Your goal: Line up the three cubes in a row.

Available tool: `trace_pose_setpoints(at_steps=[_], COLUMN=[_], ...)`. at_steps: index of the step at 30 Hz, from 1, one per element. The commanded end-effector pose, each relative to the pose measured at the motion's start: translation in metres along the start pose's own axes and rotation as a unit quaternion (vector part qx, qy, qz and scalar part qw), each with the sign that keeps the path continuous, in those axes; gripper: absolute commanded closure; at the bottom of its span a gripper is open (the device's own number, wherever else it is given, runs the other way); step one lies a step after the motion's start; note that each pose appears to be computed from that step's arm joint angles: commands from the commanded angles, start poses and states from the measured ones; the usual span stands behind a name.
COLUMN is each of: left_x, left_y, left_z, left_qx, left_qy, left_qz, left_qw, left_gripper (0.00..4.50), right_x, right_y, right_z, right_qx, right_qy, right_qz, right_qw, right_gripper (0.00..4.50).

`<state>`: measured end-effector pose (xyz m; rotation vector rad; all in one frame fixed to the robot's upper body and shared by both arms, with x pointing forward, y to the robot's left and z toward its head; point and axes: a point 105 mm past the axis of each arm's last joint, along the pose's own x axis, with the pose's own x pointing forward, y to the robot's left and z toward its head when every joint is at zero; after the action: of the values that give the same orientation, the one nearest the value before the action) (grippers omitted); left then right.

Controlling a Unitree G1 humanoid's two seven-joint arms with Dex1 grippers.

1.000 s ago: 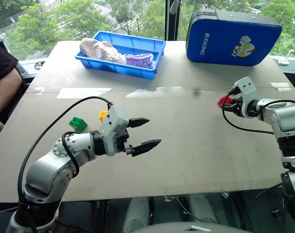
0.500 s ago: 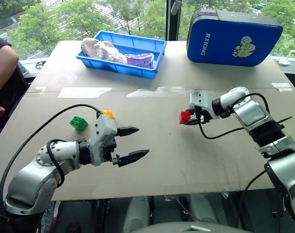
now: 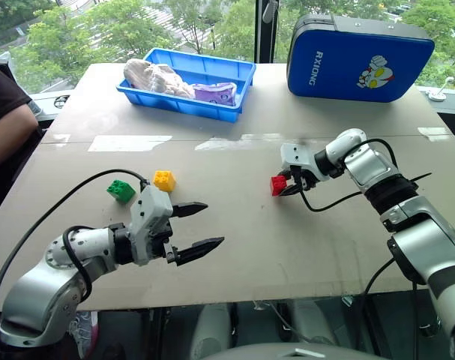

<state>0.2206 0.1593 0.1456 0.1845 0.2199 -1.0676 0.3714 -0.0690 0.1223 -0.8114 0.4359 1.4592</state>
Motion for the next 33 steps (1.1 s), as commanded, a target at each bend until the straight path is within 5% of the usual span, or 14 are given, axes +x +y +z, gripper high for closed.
trace_pose_setpoints(at_steps=[1,7,14,24,33], left_x=[-0.002,-0.001,-0.002,-0.027,-0.087], left_y=[-0.003,-0.002,0.000,0.048,0.122], left_z=[0.011,0.011,0.010,-0.012,-0.022], left_qx=[0.029,0.029,0.021,-0.041,-0.030], left_qy=[-0.013,-0.015,-0.018,-0.046,-0.002], left_qz=[0.003,0.006,0.016,0.213,0.429], left_qw=[1.000,0.999,0.999,0.975,0.903], left_gripper=[0.00,0.00,0.00,0.00,0.00], right_x=[-0.011,-0.011,-0.010,-0.073,-0.094], right_y=[-0.010,-0.014,-0.016,0.017,0.089], right_z=[0.015,0.013,0.008,0.047,0.083], right_qx=[-0.025,-0.019,-0.014,-0.048,-0.024], right_qy=[-0.013,-0.010,-0.017,-0.144,-0.289], right_qz=[-0.016,-0.021,-0.043,-0.132,-0.219], right_qw=[0.999,1.000,0.999,0.979,0.932], right_gripper=[3.20,3.20,0.08,0.08,0.08])
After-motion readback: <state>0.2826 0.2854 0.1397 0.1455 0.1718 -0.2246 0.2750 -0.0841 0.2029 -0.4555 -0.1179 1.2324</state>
